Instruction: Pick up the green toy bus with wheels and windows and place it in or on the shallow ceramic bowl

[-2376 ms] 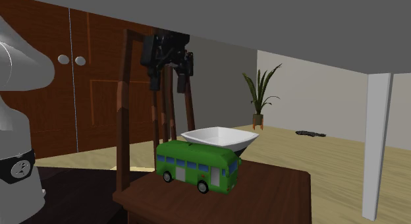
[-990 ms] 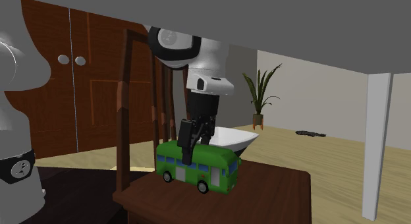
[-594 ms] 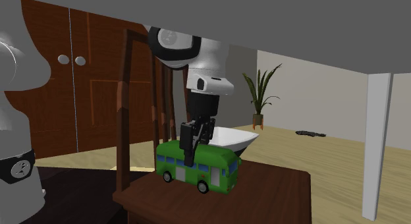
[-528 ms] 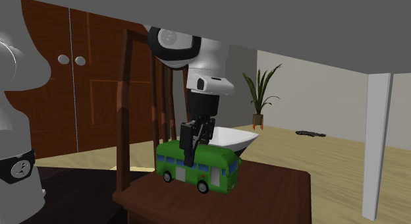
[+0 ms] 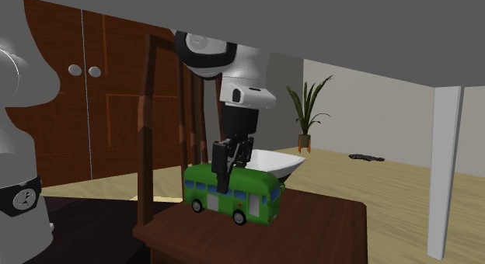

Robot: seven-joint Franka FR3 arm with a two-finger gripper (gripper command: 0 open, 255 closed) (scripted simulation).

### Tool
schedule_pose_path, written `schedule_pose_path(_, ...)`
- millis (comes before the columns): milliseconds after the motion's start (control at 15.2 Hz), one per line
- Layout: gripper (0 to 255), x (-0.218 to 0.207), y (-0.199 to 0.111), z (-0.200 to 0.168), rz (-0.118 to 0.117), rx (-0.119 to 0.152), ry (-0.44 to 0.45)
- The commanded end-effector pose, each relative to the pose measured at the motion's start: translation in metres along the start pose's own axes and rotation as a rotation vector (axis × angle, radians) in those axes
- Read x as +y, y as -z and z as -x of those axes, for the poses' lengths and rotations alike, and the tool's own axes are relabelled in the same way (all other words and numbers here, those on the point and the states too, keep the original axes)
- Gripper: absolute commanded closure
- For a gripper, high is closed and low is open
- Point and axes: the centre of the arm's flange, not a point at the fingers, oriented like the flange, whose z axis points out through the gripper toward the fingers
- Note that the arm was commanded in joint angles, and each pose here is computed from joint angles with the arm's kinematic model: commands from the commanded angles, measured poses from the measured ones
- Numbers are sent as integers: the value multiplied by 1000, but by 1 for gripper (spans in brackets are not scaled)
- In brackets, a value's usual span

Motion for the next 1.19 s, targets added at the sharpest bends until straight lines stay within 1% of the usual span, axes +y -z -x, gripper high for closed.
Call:
schedule_pose_path(0, 255, 0, 9, 1, 0, 1, 0)
schedule_pose_path(1122, 255, 2, 98, 13, 0, 1, 0)
